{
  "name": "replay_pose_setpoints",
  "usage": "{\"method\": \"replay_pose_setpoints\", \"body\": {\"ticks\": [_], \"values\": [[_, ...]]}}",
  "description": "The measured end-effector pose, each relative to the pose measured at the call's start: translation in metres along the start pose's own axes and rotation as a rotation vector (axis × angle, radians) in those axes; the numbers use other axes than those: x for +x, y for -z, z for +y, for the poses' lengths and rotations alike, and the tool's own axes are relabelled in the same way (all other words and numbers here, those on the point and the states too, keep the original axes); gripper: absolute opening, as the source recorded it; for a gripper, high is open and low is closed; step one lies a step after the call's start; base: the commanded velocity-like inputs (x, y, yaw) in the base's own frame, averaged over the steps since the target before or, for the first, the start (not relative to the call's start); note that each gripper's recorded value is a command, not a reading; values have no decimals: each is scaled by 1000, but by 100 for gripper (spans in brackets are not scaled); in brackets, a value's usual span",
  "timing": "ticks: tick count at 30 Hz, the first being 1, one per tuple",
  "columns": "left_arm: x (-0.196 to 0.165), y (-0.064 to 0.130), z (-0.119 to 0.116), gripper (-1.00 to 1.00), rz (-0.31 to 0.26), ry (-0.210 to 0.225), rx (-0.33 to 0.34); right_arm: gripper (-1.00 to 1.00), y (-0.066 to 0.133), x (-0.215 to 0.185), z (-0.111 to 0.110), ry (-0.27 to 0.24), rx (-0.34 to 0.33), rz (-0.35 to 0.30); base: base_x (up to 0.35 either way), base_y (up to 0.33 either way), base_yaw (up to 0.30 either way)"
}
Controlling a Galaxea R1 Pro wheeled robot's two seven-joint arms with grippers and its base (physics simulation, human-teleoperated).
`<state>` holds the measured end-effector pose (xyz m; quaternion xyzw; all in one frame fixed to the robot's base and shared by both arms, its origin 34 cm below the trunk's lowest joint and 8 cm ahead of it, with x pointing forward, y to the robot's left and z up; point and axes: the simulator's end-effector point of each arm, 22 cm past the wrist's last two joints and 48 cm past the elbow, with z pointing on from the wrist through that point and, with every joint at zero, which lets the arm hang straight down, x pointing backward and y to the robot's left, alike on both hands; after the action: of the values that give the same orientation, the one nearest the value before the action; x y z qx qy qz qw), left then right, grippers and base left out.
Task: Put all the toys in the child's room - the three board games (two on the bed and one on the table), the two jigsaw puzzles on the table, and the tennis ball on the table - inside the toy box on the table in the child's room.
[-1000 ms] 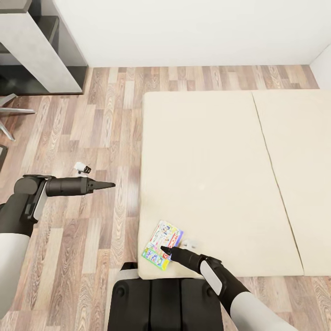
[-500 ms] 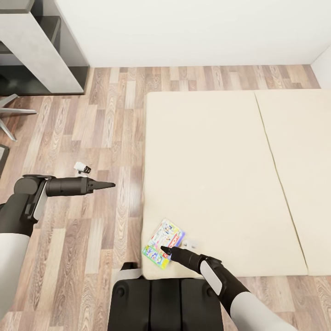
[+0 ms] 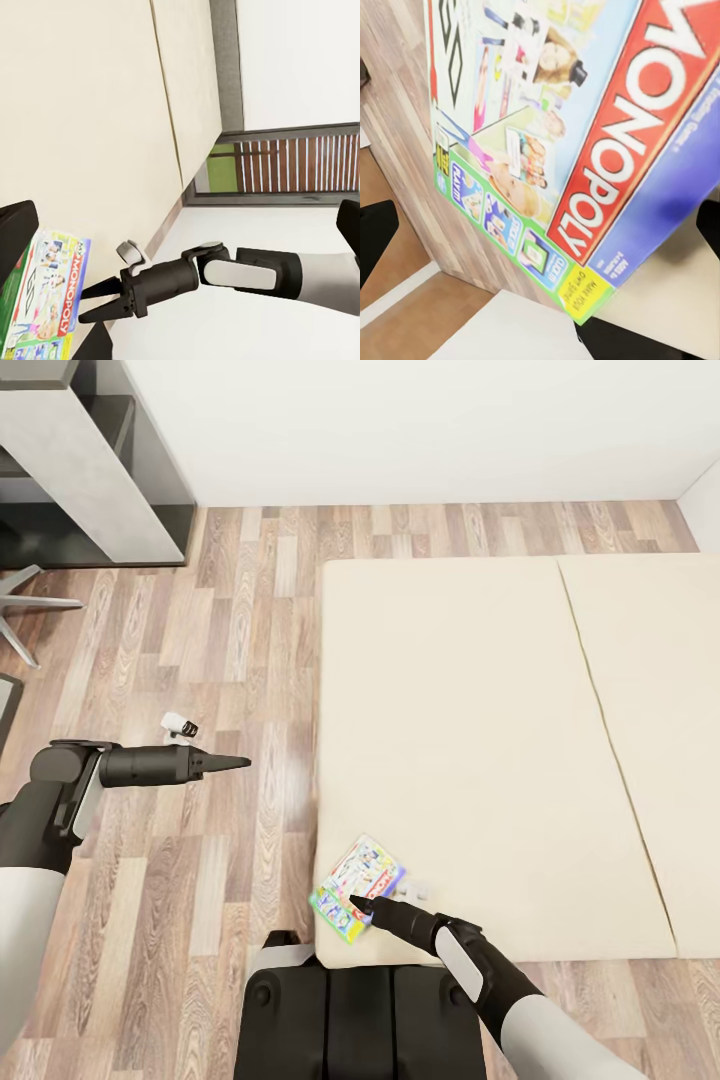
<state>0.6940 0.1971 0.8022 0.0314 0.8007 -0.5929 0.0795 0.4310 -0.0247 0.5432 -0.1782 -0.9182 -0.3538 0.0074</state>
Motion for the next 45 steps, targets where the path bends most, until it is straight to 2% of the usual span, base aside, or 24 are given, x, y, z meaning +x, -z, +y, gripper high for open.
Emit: {"method": "replay_pose_setpoints", "body": {"ticks": [45], "values": [[0, 0, 0, 100, -1, 0, 1, 100, 0, 0, 0, 1, -1, 0, 0, 48, 0]]}}
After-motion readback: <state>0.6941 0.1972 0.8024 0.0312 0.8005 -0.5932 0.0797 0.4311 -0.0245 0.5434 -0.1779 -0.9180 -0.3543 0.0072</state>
